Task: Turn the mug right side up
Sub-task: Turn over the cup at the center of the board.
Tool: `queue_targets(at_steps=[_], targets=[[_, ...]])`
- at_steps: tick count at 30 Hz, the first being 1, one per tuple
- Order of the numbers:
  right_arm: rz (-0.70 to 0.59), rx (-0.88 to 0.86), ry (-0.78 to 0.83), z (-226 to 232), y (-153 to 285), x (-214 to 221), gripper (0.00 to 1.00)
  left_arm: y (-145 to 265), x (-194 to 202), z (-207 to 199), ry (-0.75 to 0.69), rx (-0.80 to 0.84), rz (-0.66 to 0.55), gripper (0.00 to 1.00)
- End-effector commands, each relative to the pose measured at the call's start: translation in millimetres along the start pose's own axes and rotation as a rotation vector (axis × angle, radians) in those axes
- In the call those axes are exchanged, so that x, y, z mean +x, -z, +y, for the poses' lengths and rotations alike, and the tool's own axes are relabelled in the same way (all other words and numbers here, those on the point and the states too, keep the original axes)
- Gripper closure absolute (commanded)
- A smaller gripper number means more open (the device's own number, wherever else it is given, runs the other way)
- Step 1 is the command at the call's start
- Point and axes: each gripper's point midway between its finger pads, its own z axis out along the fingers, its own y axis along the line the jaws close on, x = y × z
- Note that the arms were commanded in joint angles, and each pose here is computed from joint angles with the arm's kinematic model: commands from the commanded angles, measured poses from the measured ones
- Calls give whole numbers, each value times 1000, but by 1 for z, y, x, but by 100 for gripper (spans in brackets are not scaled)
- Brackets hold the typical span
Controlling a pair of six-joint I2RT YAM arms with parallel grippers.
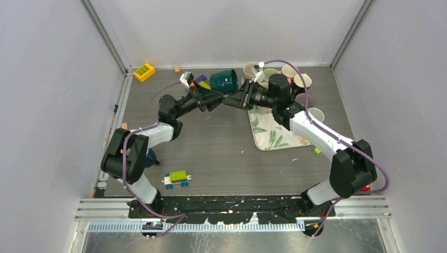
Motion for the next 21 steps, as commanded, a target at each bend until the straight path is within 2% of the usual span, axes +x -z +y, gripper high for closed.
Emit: queue_targets(at_steps=[1,5,15,21], targets=[[-35,-11,108,20,8,-12,99,-1,-3,-14,-66,37,-7,50],[-27,48,97,7,10,-8,99,0,0,-2,-66,-17,5,47],[10,336,98,-45,37,14,99,4,30,57,-129,-264,90,29],[30,507,105,-75,63,31,99,-1,58,88,-113,-333,162,27]])
